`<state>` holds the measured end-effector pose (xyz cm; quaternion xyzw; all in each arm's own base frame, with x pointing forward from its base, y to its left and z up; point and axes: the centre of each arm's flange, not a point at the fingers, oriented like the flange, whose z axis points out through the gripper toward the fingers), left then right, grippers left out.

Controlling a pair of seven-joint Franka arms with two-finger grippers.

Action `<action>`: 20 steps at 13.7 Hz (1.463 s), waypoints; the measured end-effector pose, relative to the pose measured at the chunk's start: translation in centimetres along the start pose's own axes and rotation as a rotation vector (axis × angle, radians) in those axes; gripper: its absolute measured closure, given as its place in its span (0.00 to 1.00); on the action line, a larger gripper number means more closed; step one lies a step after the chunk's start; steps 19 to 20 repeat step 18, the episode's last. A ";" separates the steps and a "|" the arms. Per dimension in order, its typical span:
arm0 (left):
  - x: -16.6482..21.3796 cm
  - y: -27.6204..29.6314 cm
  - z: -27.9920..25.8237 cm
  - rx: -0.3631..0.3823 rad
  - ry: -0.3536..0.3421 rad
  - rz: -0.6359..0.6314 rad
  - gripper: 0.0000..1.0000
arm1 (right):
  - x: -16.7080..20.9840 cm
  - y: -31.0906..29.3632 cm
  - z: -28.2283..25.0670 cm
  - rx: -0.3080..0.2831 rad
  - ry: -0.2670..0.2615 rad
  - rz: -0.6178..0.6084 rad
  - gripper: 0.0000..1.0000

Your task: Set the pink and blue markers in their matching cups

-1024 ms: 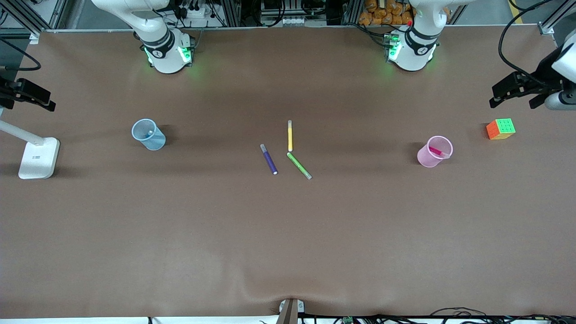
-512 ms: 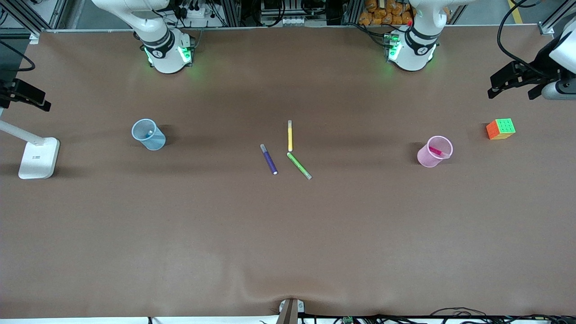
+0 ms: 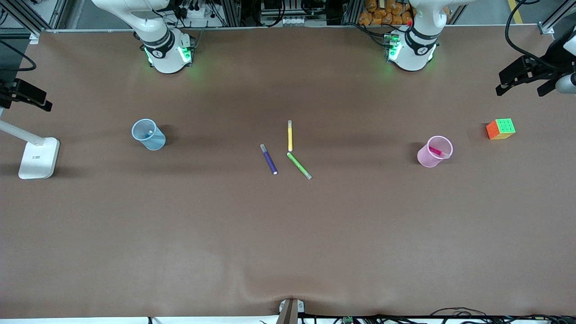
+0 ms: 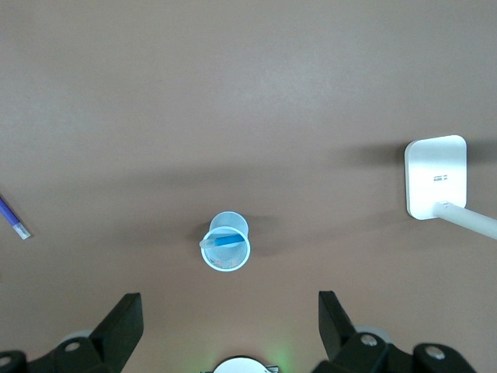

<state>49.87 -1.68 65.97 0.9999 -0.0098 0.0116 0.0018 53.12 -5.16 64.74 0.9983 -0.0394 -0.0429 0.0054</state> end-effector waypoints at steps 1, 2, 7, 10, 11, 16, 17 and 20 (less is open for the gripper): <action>-0.1 0.0 -0.2 0.002 -0.008 0.000 0.00 | 0.0 -0.1 0.0 0.000 0.000 -0.002 0.00; -0.2 0.0 -0.3 0.003 -0.014 0.000 0.00 | 0.0 -0.1 0.0 0.000 0.001 -0.003 0.00; -0.2 0.1 -0.2 0.002 -0.025 0.002 0.00 | 0.0 -0.9 0.0 -0.001 0.002 -0.017 0.00; -0.2 0.0 -0.1 0.005 -0.033 0.001 0.00 | 0.0 -0.8 0.0 -0.001 0.002 -0.018 0.00; -0.2 -0.1 0.0 0.012 -0.038 0.000 0.00 | 0.0 -0.8 0.0 -0.001 0.002 -0.022 0.00; -0.5 -0.6 0.1 0.021 -0.062 -0.021 0.00 | 0.0 -0.8 -0.1 -0.001 0.003 -0.032 0.00; -0.5 -0.7 0.2 0.022 -0.066 -0.040 0.00 | 0.0 -0.8 -0.1 -0.001 0.003 -0.033 0.00; -0.6 -0.7 0.2 0.022 -0.068 -0.053 0.00 | 0.0 -0.9 -0.1 -0.001 0.003 -0.034 0.00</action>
